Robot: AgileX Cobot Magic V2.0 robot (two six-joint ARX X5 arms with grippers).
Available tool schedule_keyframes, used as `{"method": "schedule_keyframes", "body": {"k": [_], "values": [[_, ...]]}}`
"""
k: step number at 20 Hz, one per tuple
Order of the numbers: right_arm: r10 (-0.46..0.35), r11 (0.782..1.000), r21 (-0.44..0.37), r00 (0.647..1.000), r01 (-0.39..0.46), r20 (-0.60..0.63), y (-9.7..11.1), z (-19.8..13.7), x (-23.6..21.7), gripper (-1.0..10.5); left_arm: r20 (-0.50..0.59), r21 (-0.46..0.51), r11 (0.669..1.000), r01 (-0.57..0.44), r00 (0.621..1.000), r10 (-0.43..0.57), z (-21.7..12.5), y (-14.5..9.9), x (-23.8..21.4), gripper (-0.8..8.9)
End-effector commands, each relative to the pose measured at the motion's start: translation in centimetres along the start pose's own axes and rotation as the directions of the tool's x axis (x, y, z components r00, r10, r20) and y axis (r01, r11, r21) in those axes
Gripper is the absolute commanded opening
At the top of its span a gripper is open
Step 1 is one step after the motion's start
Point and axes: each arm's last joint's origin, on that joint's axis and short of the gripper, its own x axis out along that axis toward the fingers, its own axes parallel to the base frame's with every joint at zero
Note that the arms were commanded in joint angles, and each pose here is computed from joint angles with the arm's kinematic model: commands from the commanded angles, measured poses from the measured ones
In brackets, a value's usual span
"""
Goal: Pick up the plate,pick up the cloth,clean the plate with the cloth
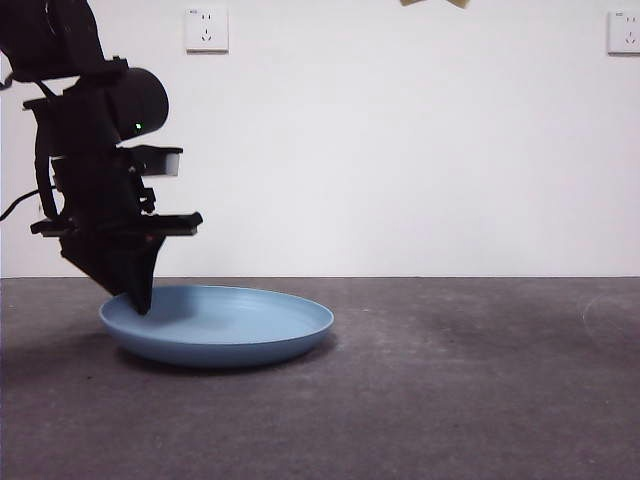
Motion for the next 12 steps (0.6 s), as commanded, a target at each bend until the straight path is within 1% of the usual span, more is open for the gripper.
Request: {"method": "schedule_keyframes", "body": {"k": [1, 2, 4, 6, 7, 10, 12], "values": [[-0.063, 0.998, 0.007, 0.998, 0.063, -0.023, -0.2, -0.3, 0.3, -0.2, -0.008, 0.003, 1.000, -0.003, 1.000, 0.003, -0.1, -0.1, 0.7, 5.05], [-0.090, 0.996, 0.006, 0.996, 0.090, -0.029, -0.3, -0.4, 0.4, -0.2, 0.002, -0.017, 1.000, -0.003, 1.000, 0.003, 0.0, -0.1, 0.6, 5.77], [-0.097, 0.995, 0.007, 0.994, 0.097, -0.045, -0.4, -0.5, 1.0, -0.2, -0.002, -0.066, 0.998, 0.012, 1.000, -0.012, 0.0, -0.1, -0.1, 5.74], [-0.108, 0.994, 0.024, 0.992, 0.110, -0.071, -0.7, -0.6, 1.9, -0.2, 0.025, -0.065, 0.997, 0.052, 0.998, -0.050, 0.1, -0.2, -1.8, 5.73], [-0.125, 0.991, 0.044, 0.988, 0.130, -0.092, -1.2, -0.7, 2.6, -0.2, 0.058, -0.064, 0.995, 0.077, 0.996, -0.073, 0.2, -0.3, -3.2, 5.68], [-0.168, 0.976, 0.110, 0.970, 0.189, -0.174, -2.9, -1.4, 5.3, -0.2, 0.186, -0.074, 0.993, 0.091, 0.980, -0.076, 0.5, -0.4, -8.0, 5.66], [-0.195, 0.965, 0.128, 0.951, 0.230, -0.240, -4.2, -2.1, 7.5, -0.2, 0.266, -0.072, 0.993, 0.095, 0.961, -0.072, 0.1, -0.3, -11.5, 5.66]]}}
